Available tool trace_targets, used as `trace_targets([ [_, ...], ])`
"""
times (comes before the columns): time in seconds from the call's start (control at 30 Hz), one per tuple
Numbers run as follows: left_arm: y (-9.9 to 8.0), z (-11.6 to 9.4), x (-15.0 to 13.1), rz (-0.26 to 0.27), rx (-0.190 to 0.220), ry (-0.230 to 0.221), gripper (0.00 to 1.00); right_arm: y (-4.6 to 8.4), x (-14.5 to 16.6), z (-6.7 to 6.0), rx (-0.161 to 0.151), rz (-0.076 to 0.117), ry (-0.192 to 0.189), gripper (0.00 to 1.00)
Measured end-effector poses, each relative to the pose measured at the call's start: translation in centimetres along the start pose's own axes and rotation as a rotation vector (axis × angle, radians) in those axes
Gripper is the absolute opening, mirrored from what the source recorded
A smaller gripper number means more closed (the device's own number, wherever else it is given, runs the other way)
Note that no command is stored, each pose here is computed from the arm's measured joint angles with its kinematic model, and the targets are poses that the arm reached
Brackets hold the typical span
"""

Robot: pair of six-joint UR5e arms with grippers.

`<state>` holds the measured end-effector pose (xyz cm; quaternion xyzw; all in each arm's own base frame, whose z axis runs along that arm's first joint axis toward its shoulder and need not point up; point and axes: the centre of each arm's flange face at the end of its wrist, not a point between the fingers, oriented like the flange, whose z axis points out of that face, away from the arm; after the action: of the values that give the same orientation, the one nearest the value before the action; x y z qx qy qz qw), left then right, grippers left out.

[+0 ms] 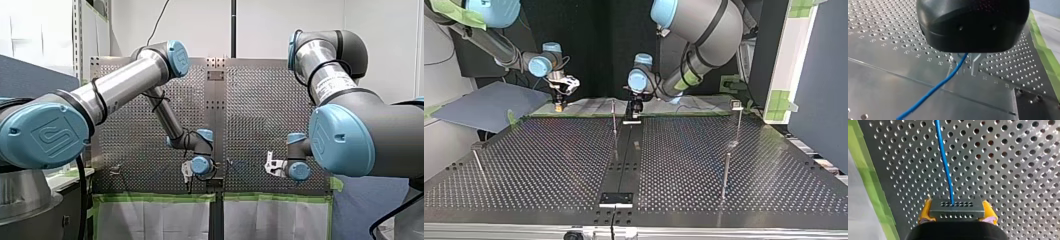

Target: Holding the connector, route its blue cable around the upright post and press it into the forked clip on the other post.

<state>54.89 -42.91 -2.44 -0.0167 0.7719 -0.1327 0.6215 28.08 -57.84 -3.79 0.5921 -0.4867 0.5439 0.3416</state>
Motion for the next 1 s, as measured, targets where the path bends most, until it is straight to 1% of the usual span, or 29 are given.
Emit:
trace_targets([
  [0.13,0.3,0.4,-0.3,-0.002,0.002,0.003,0.2,0.6,0.1,0.2,-0.029,-0.007,0.004,0.0],
  [0.33,0.5,1.2,-1.1,-0.015,0.013,0.01,0.2,1.6,0.5,0.6,-0.066,-0.006,0.013,0.0],
  [0.43,0.7,1.7,-1.5,-0.018,0.01,0.012,0.2,2.0,0.7,0.9,-0.078,-0.003,0.019,0.0],
  [0.57,1.0,2.1,-1.9,-0.023,0.008,0.01,0.2,2.5,1.1,1.3,-0.097,-0.005,0.025,0.0],
  [0.67,1.3,2.5,-2.2,-0.034,0.012,0.01,0.2,3.0,1.4,1.7,-0.117,-0.006,0.029,0.0],
  [0.87,1.6,2.9,-2.6,-0.044,0.02,0.017,0.2,3.4,2.2,2.7,-0.138,-0.007,0.042,0.0],
  [0.9,1.7,3.0,-2.6,-0.045,0.022,0.018,0.2,3.5,2.2,2.9,-0.143,-0.008,0.042,0.0],
  [1.0,2.0,3.3,-2.8,-0.053,0.03,0.019,0.2,3.7,1.7,3.4,-0.155,-0.022,0.028,0.0],
])
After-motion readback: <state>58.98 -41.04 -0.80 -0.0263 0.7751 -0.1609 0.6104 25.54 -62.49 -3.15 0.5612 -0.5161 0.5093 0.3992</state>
